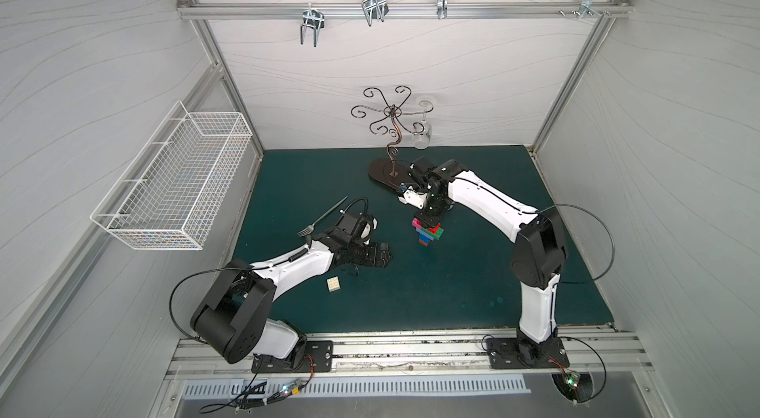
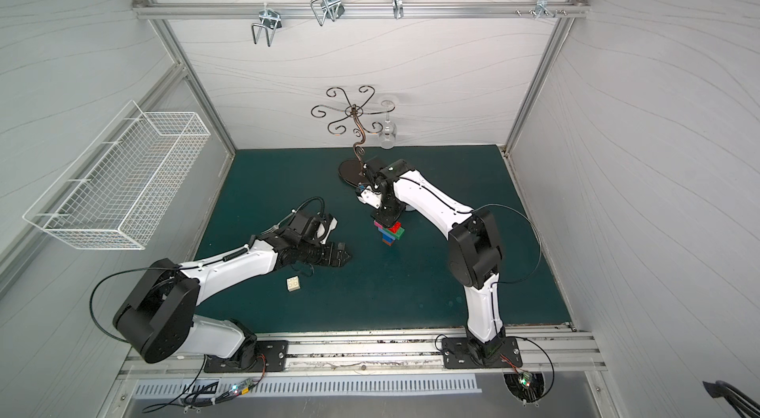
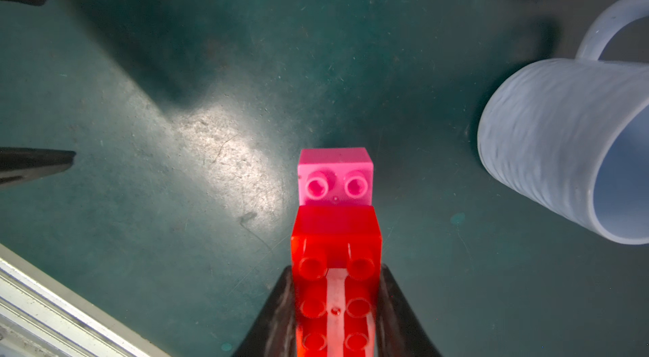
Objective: Assemble a spoon with lego
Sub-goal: Assemble the lego brick with the lego brick.
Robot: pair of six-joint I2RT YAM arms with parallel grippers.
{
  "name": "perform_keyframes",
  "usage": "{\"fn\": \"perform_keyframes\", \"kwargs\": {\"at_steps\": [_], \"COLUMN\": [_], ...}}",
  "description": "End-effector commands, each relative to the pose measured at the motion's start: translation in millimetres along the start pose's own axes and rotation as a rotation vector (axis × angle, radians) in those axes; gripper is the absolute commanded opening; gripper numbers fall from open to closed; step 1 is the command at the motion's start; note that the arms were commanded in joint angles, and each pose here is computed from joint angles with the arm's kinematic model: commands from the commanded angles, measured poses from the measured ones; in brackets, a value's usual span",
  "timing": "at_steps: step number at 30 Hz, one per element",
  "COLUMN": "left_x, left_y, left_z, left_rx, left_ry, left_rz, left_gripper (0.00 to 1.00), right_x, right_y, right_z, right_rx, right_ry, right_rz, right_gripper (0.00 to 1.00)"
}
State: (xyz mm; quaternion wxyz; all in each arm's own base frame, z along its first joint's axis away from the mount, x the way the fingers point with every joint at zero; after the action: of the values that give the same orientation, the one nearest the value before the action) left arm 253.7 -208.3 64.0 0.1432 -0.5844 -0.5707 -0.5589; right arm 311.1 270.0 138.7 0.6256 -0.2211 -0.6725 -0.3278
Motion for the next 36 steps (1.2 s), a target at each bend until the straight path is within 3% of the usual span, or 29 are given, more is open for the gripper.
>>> {"fn": "perform_keyframes", "kwargs": {"at_steps": [1,21,36], "left_x": [2.8,5.0,10.3], "left_y": [17.5,16.6,15.3], "left_z": [-3.5,-3.5,-2.9], "left_rx": [-0.036,-0.038,-0.040], "left_ry": [0.002,0.007,0.017], "left_rz": [-0.034,-0.031,-0.036], "left_gripper": [1.00,1.00,1.00], "right_x": [-12.4,-70.5,-97.2], "right_y": [-13.4,-51.8,-76.7], "right_z": [8.9,-9.5,10.1], "right_rx": [-0.020,-0.081,-0.074], "right_ry": [0.043,0.055,0.170], "right_rz": [0.072,0.260,0.330], "right_gripper": [0.10,0.08,0.06]}}
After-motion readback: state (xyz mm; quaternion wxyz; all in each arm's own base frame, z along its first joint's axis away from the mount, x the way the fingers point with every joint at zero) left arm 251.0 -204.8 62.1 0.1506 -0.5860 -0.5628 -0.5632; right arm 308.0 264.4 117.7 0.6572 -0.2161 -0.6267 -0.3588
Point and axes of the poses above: each gripper's point midway between its finger pads, its own x axis back along the fingers, its own z axis along the line the jaws close on, y = z × x, the point moved 1 cm from there along x, back along the fingers, and after that the axes turned 15 degrees about -x, right-handed, at the moved point
